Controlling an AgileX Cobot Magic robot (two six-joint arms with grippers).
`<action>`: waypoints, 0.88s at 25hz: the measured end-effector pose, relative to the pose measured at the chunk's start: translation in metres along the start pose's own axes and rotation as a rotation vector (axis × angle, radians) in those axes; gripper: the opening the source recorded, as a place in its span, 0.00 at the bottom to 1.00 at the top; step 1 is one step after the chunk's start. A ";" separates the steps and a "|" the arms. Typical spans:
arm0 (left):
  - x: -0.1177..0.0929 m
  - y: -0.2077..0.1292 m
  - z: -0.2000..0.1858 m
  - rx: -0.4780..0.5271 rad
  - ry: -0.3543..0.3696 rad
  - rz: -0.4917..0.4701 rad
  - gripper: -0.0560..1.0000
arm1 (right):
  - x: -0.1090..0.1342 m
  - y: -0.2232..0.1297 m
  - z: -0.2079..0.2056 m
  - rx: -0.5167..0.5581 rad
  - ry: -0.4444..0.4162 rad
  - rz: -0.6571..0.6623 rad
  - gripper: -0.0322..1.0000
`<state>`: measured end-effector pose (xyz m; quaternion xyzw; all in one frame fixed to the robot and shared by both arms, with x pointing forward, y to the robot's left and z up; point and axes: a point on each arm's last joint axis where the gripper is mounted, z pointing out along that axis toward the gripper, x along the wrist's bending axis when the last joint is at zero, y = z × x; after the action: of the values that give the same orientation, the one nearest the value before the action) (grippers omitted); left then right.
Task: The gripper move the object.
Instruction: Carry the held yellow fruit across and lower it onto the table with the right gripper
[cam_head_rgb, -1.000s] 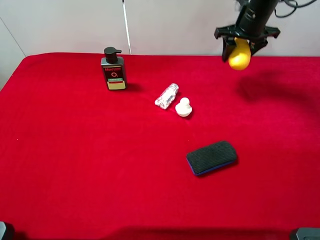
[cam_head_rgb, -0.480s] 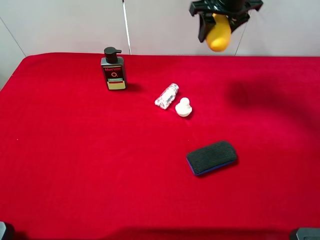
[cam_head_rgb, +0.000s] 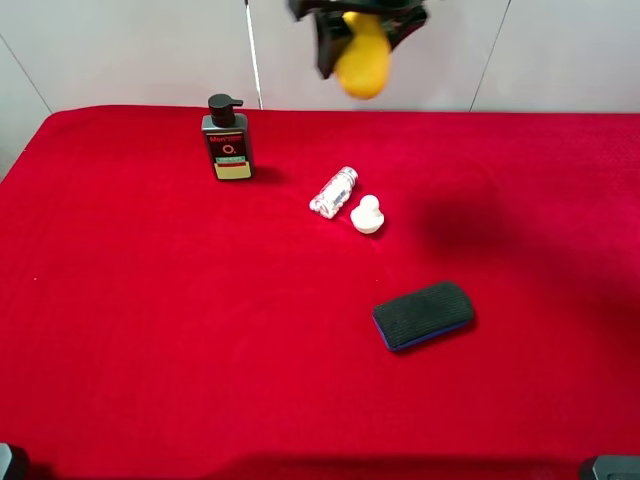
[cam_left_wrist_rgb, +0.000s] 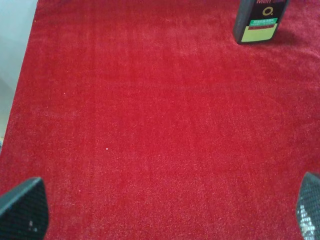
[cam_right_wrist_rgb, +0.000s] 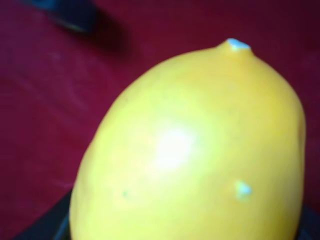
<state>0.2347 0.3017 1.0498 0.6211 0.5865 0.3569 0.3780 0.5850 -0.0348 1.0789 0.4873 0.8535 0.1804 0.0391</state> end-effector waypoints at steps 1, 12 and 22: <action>0.000 0.000 0.000 0.000 0.000 0.000 0.99 | 0.012 -0.002 0.001 0.003 0.009 -0.017 0.47; 0.000 0.000 0.000 0.000 0.000 0.000 0.99 | 0.133 -0.039 0.001 0.038 0.111 -0.246 0.47; 0.000 0.000 0.000 0.000 0.000 0.000 0.99 | 0.162 -0.056 0.001 0.046 0.087 -0.247 0.47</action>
<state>0.2347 0.3017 1.0498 0.6211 0.5865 0.3569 0.3780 0.4548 0.0766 1.0761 0.3708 0.9119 0.1755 0.0127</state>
